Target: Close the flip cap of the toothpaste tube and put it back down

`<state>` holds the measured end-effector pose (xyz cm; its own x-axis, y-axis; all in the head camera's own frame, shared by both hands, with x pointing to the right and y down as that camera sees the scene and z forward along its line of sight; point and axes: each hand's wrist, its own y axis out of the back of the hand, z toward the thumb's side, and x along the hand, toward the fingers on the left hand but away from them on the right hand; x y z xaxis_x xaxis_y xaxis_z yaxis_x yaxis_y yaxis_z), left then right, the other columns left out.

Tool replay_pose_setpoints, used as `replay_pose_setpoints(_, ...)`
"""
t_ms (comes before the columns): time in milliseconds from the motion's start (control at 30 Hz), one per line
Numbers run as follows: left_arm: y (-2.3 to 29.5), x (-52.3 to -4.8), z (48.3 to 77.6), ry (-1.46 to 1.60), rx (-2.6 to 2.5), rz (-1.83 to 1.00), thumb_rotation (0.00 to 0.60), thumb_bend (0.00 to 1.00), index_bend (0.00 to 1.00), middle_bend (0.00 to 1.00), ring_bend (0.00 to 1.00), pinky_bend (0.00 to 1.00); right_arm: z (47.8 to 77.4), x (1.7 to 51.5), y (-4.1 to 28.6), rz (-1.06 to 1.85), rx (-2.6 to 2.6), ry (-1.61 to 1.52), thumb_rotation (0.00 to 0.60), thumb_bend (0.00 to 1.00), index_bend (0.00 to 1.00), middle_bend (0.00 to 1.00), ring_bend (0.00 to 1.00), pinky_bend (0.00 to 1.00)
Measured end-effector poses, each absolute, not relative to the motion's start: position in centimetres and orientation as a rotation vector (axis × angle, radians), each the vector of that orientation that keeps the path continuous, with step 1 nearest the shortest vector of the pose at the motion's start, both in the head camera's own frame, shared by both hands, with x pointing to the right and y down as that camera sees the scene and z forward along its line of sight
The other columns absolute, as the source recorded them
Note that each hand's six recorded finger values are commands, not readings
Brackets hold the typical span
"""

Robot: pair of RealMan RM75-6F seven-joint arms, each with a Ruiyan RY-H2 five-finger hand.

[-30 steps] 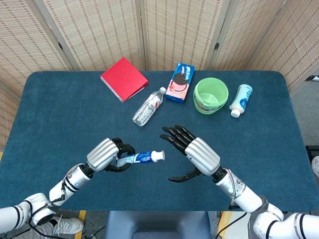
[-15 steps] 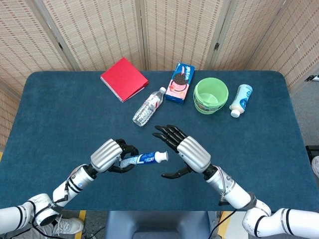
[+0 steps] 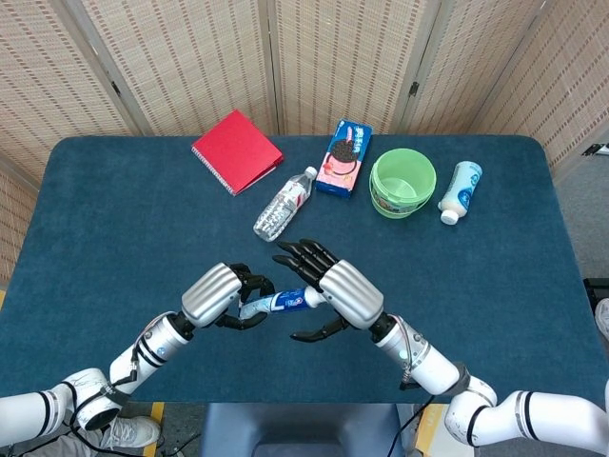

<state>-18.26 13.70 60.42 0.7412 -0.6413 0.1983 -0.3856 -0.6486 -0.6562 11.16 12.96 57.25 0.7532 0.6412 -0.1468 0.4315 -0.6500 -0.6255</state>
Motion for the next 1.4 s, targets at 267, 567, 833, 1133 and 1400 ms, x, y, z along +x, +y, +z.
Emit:
replay_pose_setpoints(267, 13.5, -17.9, 60.3, 0.767, -2.343, -0.562, 0.6, 0.56, 0.71, 0.77, 0.69, 0.51, 57.5, 10.4, 13.0, 0.483, -2.363, -0.78, 0.105, 0.0, 0.0, 0.0, 0.0, 0.0)
replay_pose_setpoints(567, 13.3, -18.3, 60.6, 0.767, -2.337, -0.59, 0.6, 0.56, 0.7, 0.76, 0.69, 0.52, 58.0, 10.4, 13.0, 0.51, -2.34, -0.75, 0.106, 0.0, 0.0, 0.0, 0.0, 0.0)
replay_pose_setpoints(833, 13.2, -18.1, 60.5, 0.768, -2.345, -0.585, 0.6, 0.56, 0.7, 0.76, 0.69, 0.52, 58.2, 10.0, 13.0, 0.498, -2.327, -0.757, 0.104, 0.0, 0.0, 0.0, 0.0, 0.0)
replay_pose_setpoints(1133, 13.3, -18.2, 60.5, 0.769, -2.351, -0.585, 0.6, 0.56, 0.7, 0.76, 0.69, 0.52, 58.4, 9.6, 13.3, 0.476, -2.327, -0.764, 0.103, 0.0, 0.0, 0.0, 0.0, 0.0)
replay_pose_setpoints(1400, 13.5, -19.1, 61.4, 0.738, -2.316, -0.629, 0.6, 0.56, 0.7, 0.76, 0.68, 0.51, 57.8, 10.9, 13.2, 0.477, -2.309, -0.78, 0.102, 0.0, 0.0, 0.0, 0.0, 0.0)
